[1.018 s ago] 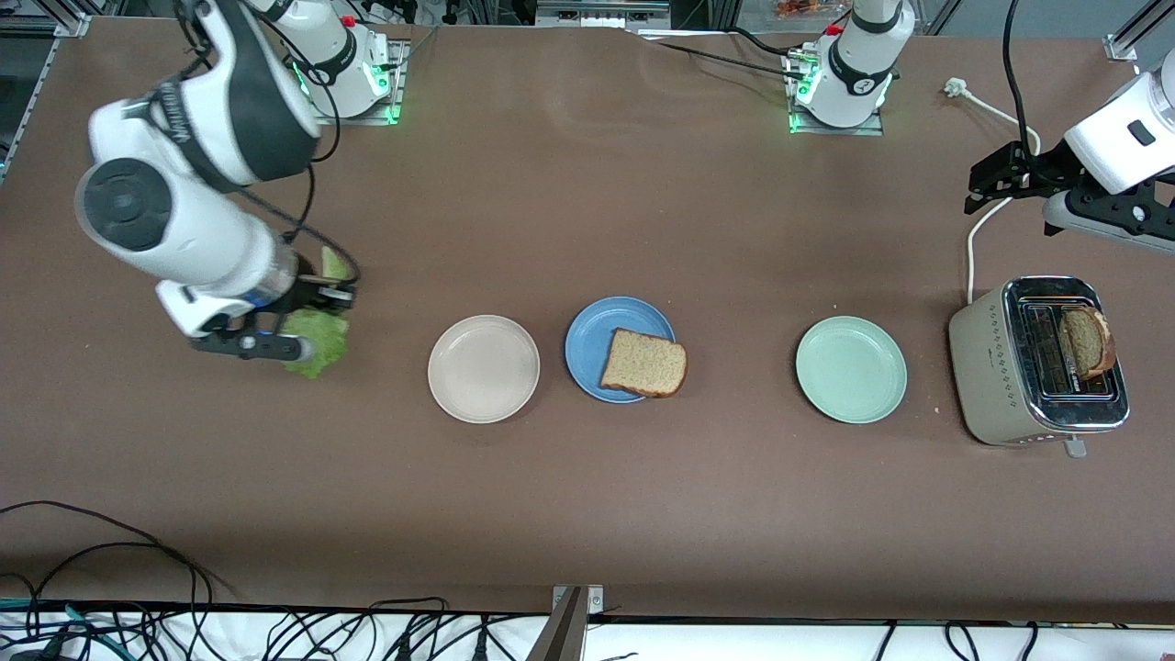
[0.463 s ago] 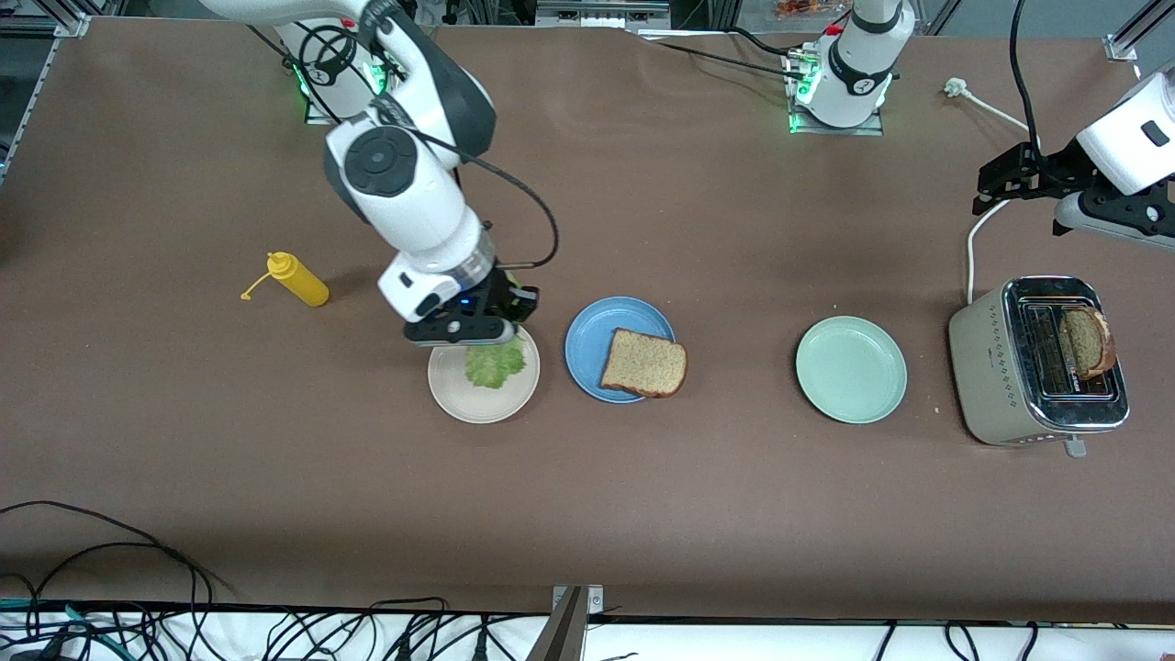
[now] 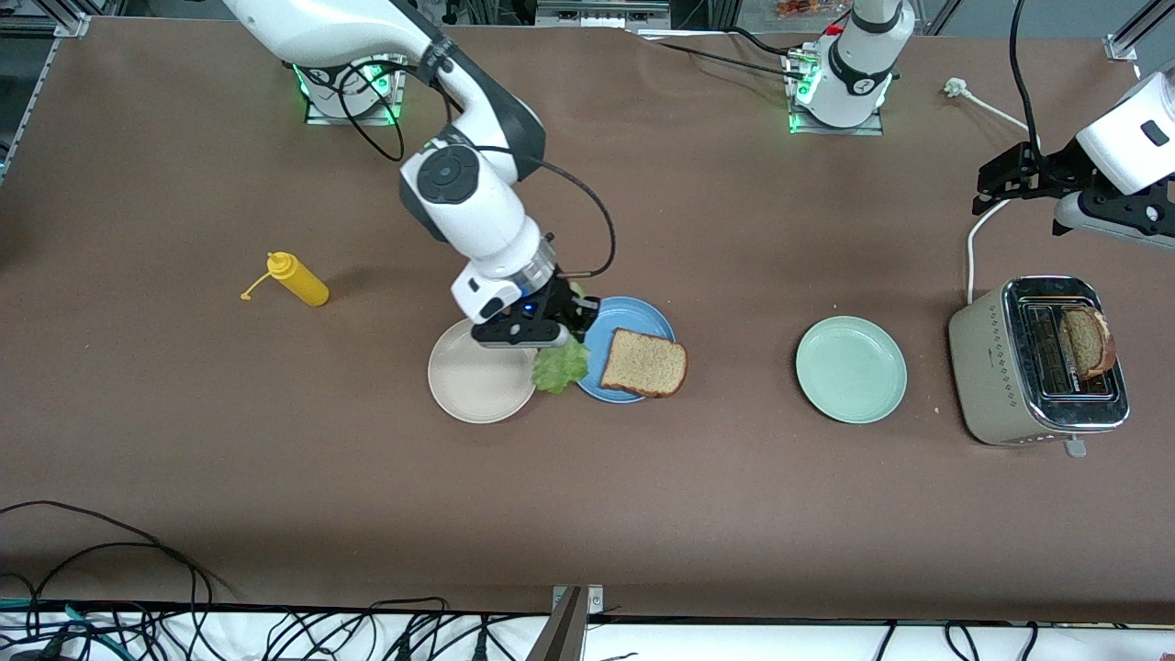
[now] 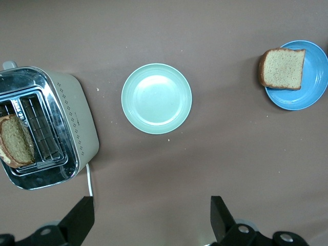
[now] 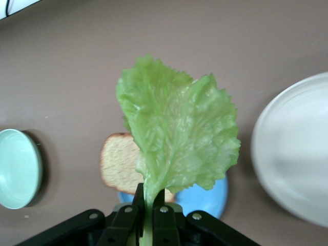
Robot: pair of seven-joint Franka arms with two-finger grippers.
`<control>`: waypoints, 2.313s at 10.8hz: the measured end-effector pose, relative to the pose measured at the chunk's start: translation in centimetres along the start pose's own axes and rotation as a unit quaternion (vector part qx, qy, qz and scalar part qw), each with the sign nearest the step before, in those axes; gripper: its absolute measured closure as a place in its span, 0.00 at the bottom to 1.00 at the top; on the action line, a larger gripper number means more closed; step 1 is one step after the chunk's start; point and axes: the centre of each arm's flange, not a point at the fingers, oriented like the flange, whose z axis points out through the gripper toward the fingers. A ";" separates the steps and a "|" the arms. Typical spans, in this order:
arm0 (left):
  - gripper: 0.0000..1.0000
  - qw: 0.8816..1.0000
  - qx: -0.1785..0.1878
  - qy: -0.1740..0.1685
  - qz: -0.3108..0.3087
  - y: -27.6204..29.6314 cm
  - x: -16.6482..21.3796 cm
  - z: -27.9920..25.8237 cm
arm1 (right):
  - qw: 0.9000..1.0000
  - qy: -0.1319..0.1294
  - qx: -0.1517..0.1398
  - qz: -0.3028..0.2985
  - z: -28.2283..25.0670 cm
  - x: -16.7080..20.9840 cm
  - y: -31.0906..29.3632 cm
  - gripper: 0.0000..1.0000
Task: Make sandwich in blue plate with both arms
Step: 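Lower the lettuce onto the bread and open the right gripper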
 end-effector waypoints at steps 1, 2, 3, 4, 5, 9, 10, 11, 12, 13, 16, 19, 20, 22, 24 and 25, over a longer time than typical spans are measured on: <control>0.00 1.000 0.000 0.000 0.000 0.0 0.0 0.0 | 1.000 0.004 0.019 0.016 1.6 -1.2 -1.0 0.91; 0.00 1.000 0.000 0.000 0.000 0.0 0.0 0.0 | 0.999 0.007 0.038 0.034 3.2 -2.3 -1.7 0.91; 0.00 1.000 0.000 0.000 0.000 0.0 0.0 0.0 | 0.997 0.010 0.054 0.046 4.5 -3.2 -2.2 0.91; 0.00 1.000 0.000 0.000 0.000 0.0 0.0 0.0 | 0.996 0.009 0.065 0.056 5.5 -3.8 -2.9 0.91; 0.00 1.000 0.000 0.000 0.000 0.0 0.0 0.0 | 0.996 0.006 0.070 0.060 6.4 -4.4 -3.7 0.91; 0.00 1.000 0.000 0.000 0.000 0.0 0.0 0.0 | 0.994 0.002 0.084 0.074 10.8 -6.0 -3.9 0.91; 0.00 1.000 0.000 0.000 -0.001 -0.1 0.0 0.0 | 0.993 0.009 0.085 0.076 12.0 -5.8 -3.2 0.91; 0.00 1.000 0.000 0.000 -0.001 -0.1 0.0 0.0 | 0.993 0.015 0.083 0.079 12.8 -5.3 -2.5 0.91; 0.00 1.000 0.000 0.000 -0.002 -0.2 0.0 0.0 | 0.993 0.018 0.082 0.081 13.3 -5.0 -2.1 0.91; 0.00 1.000 0.000 0.000 -0.002 -0.2 0.0 0.0 | 0.993 0.018 0.082 0.082 13.5 -4.8 -2.0 0.91; 0.00 1.000 0.000 -0.001 -0.002 -0.2 -0.1 0.0 | 0.994 0.013 0.078 0.081 14.4 -5.4 -1.8 0.93; 0.00 1.000 0.000 -0.001 -0.002 -0.2 0.0 0.0 | 0.994 0.012 0.078 0.081 14.5 -5.6 -1.9 0.60; 0.00 1.000 0.000 -0.001 -0.002 -0.2 0.0 0.0 | 0.993 0.012 0.079 0.082 14.5 -5.6 -1.9 0.47; 0.00 1.000 0.000 -0.001 -0.002 -0.2 0.0 0.0 | 0.993 0.013 0.080 0.083 14.4 -5.5 -2.1 0.22; 0.00 1.000 0.000 -0.001 -0.002 -0.2 0.0 0.0 | 0.992 0.017 0.086 0.093 13.9 -5.2 -2.5 0.00; 0.00 1.000 0.000 -0.001 -0.002 -0.2 0.0 0.0 | 0.991 0.021 0.092 0.098 13.3 -4.7 -2.9 0.00</control>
